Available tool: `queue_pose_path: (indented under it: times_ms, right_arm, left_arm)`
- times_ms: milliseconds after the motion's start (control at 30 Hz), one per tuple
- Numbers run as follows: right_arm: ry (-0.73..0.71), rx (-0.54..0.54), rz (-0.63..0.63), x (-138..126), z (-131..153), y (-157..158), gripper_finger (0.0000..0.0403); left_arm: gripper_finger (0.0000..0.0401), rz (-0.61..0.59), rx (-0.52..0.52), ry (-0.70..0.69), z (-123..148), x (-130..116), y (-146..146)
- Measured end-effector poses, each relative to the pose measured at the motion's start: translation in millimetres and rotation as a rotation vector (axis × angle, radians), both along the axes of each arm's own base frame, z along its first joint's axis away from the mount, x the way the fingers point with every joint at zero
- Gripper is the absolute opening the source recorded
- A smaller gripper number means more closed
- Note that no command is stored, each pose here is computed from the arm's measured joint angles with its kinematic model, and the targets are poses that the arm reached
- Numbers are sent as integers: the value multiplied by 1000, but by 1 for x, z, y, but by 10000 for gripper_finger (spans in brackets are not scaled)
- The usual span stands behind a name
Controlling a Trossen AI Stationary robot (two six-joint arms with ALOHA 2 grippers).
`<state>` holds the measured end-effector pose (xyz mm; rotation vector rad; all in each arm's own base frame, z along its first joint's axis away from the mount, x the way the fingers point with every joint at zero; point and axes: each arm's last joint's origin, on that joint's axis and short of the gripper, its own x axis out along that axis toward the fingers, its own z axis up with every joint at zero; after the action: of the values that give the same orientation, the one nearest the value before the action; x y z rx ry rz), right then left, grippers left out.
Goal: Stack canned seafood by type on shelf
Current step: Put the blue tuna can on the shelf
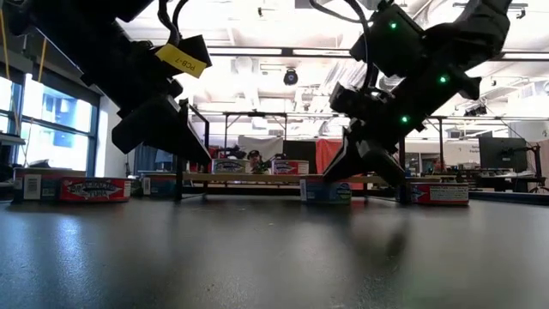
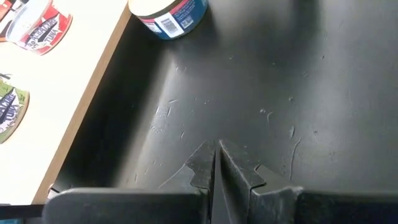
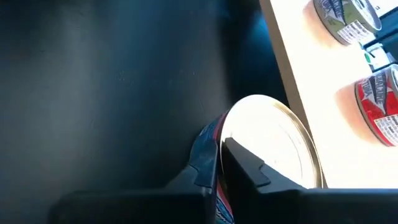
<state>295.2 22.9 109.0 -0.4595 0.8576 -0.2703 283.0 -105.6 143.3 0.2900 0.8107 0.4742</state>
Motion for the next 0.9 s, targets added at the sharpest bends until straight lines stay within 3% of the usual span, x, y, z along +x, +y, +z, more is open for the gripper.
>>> queue_pose_path:
  times_ms: [133,333,433,767,900]
  right_arm:
    - [-6,17,89,2,0,23,1]
    - [-83,-191,0,2,13,48,1]
    - [-90,-232,-4,0,13,55,1]
    - [-184,-104,7,6,18,58,3]
    - [-240,-9,0,11,21,53,34]
  left_arm:
    - [14,-1,1,1,0,0,0]
    - [14,3,-3,-3,0,0,0]
    - [14,3,-3,-4,0,0,0]
    - [14,-11,38,70,1,-8,1]
    - [20,65,42,51,20,-23,7]
